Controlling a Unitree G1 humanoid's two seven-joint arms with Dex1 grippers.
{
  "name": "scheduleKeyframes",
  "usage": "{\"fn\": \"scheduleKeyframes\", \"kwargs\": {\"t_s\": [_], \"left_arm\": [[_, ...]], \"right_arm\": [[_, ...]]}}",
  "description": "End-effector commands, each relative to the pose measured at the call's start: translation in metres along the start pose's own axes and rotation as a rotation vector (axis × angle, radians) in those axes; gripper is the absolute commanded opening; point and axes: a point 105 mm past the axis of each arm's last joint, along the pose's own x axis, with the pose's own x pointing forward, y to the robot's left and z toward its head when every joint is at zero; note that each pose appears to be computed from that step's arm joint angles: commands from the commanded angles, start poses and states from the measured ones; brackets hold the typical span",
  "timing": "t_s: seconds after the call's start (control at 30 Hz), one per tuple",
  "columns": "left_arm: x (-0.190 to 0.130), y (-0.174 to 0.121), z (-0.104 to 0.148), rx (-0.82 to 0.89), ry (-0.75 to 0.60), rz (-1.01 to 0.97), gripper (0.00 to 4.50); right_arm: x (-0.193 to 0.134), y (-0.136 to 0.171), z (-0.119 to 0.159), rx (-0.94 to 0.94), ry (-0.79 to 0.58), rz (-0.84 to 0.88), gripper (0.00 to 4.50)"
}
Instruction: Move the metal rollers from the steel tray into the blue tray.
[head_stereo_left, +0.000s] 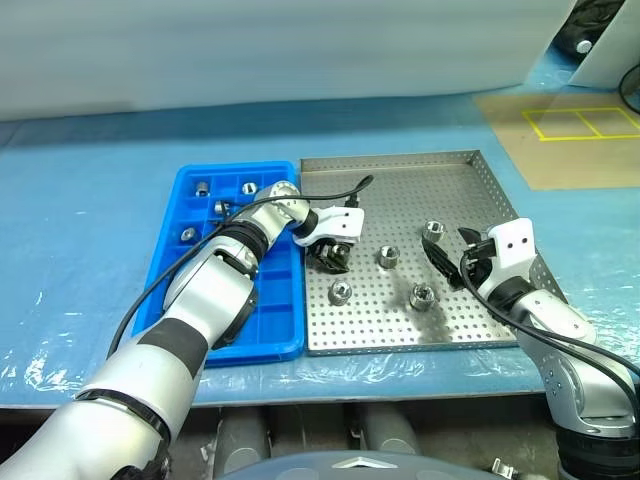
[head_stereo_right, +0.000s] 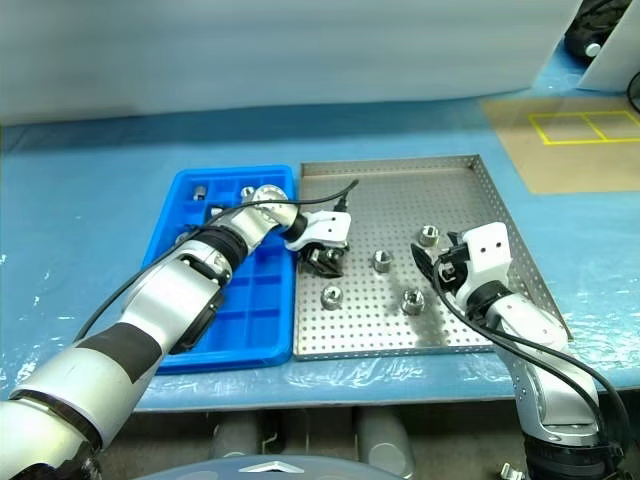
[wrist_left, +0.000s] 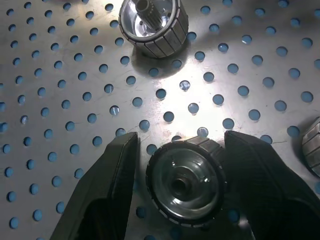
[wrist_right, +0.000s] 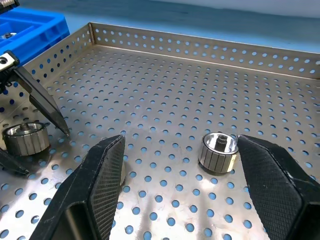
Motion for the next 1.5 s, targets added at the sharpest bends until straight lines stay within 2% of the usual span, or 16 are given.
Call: {"fn": "scheduleKeyframes", "kwargs": {"t_s": [0.03, 0.17, 0.47, 0.57, 0.7, 0.8, 0.93, 1.1, 1.23, 1.3, 1.5], "left_arm": [[0.000, 0.001, -0.007, -0.024, 0.017, 0.030, 2.75], [-0.002, -0.001, -0.008, -0.031, 0.007, 0.012, 1.89], [-0.009, 0.007, -0.005, -0.021, -0.022, 0.069, 1.89], [-0.021, 0.015, 0.013, -0.006, -0.130, 0.084, 1.89], [-0.053, 0.024, 0.049, 0.080, -0.341, 0.080, 1.89], [-0.082, 0.026, 0.057, 0.113, -0.424, 0.074, 1.89], [-0.115, 0.026, 0.039, 0.105, -0.426, 0.149, 1.89], [-0.143, 0.014, 0.018, 0.052, -0.407, 0.216, 1.89], [-0.166, -0.009, -0.007, -0.022, -0.362, 0.283, 1.89], [-0.174, -0.023, -0.015, -0.053, -0.339, 0.319, 1.89], [-0.184, -0.064, -0.029, -0.161, -0.293, 0.422, 1.89]], "right_arm": [[-0.004, 0.003, 0.016, -0.036, -0.060, -0.003, 3.67], [-0.003, 0.003, 0.016, -0.040, -0.060, -0.005, 3.68], [0.004, 0.006, 0.018, -0.041, -0.066, 0.019, 3.68], [0.010, 0.011, 0.020, -0.041, -0.071, 0.052, 3.68], [0.022, 0.016, 0.026, -0.045, -0.089, 0.103, 3.68], [0.036, 0.023, 0.035, -0.051, -0.115, 0.166, 3.68], [0.055, 0.054, 0.060, -0.109, -0.163, 0.366, 3.68], [0.076, 0.073, 0.079, -0.146, -0.197, 0.524, 3.68], [0.070, 0.121, 0.087, -0.205, -0.191, 0.837, 3.68], [0.069, 0.134, 0.092, -0.216, -0.196, 0.937, 3.68], [0.081, 0.161, 0.081, -0.243, -0.163, 1.096, 3.68]]}}
